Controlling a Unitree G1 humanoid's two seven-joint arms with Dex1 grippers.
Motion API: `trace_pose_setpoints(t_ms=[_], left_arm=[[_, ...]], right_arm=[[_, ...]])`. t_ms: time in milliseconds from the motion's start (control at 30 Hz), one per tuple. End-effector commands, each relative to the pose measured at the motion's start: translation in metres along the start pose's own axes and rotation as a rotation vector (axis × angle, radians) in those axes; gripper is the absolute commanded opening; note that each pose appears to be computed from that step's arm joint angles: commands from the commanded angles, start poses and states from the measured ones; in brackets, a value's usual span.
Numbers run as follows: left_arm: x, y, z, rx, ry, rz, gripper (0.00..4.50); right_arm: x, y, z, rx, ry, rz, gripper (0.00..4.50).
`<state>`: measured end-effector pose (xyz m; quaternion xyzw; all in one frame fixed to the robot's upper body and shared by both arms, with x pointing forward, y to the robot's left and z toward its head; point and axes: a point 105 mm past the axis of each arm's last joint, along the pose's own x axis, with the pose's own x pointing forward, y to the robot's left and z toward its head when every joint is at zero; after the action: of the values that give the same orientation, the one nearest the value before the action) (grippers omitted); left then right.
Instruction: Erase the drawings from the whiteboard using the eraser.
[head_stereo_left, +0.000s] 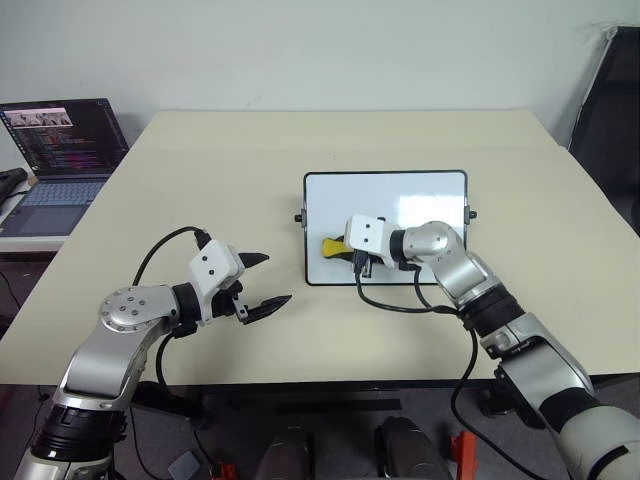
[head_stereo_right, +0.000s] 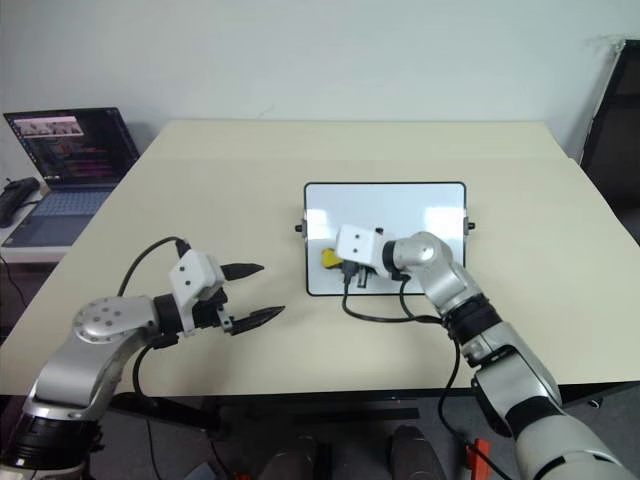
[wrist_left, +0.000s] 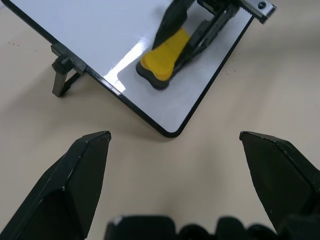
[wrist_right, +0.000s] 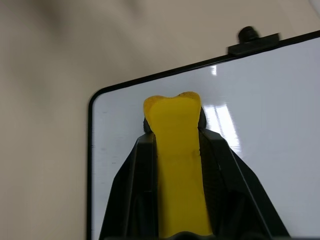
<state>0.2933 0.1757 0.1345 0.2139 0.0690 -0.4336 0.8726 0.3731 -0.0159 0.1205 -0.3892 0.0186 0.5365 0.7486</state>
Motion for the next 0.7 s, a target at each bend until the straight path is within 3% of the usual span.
trace_pose_setpoints(t_ms=[33, 267, 533, 633, 700], left_arm=[[-0.005, 0.007, 0.017, 0.057, -0.036, 0.023, 4.5], [-0.002, 0.009, 0.022, 0.067, -0.049, 0.021, 4.5], [-0.006, 0.008, 0.03, 0.075, -0.06, -0.008, 4.5], [-0.005, 0.01, 0.035, 0.083, -0.072, -0.01, 4.5], [-0.004, 0.013, 0.039, 0.093, -0.086, -0.004, 4.5]], right_arm=[[0.0, 0.009, -0.02, 0.051, 0.076, 0.013, 0.8], [-0.01, -0.014, 0.007, 0.036, -0.005, -0.046, 0.8], [-0.088, -0.049, 0.08, -0.009, -0.22, -0.066, 0.8], [-0.119, -0.053, 0.081, -0.007, -0.208, -0.069, 0.8], [-0.137, -0.056, 0.066, -0.022, -0.123, -0.092, 0.8]])
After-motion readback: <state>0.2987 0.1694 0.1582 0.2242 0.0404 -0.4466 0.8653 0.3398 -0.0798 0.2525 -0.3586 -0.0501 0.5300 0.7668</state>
